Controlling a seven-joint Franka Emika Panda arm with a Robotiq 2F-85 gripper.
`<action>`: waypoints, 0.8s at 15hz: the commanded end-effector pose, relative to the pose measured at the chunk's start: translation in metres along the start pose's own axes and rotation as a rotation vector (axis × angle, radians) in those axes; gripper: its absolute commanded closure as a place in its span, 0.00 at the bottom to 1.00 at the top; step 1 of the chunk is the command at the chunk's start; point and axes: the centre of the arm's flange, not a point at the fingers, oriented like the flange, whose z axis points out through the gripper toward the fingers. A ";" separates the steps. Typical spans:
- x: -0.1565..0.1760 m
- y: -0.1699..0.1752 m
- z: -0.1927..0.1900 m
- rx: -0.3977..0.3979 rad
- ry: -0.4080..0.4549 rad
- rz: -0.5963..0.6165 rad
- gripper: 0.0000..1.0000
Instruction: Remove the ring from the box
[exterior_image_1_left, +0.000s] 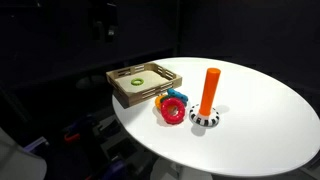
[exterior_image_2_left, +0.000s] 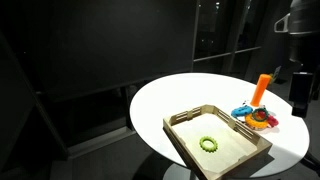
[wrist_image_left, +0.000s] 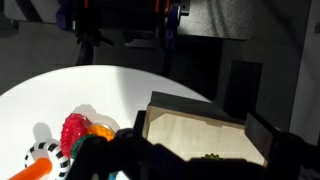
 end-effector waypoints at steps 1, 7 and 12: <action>0.000 0.000 0.000 0.000 0.001 0.000 0.00; 0.000 0.000 -0.001 0.001 0.001 0.000 0.00; 0.030 0.003 -0.007 0.020 0.041 0.040 0.00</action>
